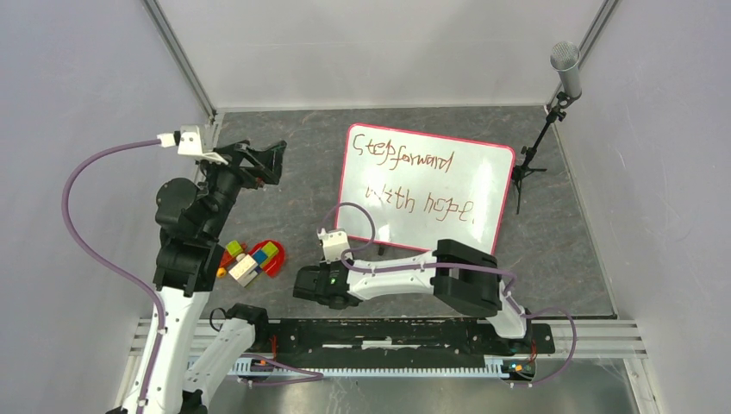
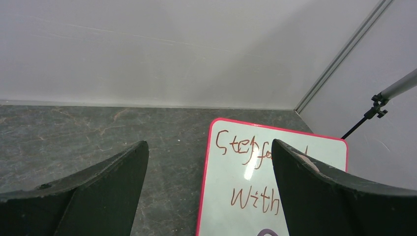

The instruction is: Erase the whiteboard

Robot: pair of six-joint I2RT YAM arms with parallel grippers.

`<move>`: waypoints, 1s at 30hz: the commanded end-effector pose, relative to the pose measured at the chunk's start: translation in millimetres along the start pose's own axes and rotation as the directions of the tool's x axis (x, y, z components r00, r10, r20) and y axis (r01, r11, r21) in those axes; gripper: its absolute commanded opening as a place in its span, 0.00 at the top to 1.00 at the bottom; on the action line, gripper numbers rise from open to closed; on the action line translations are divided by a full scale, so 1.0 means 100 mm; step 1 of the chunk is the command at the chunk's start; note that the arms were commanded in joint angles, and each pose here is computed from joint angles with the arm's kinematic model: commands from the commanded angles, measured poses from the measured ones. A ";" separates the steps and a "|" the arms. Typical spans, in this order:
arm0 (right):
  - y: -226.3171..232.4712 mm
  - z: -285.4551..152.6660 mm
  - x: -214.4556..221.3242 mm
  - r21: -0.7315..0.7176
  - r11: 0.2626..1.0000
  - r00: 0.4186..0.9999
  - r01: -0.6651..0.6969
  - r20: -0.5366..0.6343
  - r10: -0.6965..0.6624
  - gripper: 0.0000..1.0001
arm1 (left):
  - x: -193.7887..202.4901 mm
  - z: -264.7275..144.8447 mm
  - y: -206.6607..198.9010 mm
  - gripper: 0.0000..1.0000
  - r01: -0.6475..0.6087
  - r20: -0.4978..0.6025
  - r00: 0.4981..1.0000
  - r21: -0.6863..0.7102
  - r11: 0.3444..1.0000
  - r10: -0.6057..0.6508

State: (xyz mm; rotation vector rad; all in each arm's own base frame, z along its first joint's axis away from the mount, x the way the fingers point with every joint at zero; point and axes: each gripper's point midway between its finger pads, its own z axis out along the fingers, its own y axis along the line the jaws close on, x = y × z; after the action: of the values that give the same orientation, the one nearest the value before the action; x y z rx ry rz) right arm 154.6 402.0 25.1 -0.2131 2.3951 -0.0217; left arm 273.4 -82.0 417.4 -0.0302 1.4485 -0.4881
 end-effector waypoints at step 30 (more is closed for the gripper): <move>-1.99 -0.90 -1.48 -0.001 0.964 0.859 0.265 0.454 -0.235 0.86 | 1.21 0.74 0.20 0.00 0.104 -0.395 0.914 -0.001 0.995 -0.096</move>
State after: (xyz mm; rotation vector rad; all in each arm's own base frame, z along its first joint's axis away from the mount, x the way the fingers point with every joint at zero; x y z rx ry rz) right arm 215.0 243.2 185.7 -0.5681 1.9382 -0.0287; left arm 345.0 -102.7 310.6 -0.0298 1.8122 -0.4918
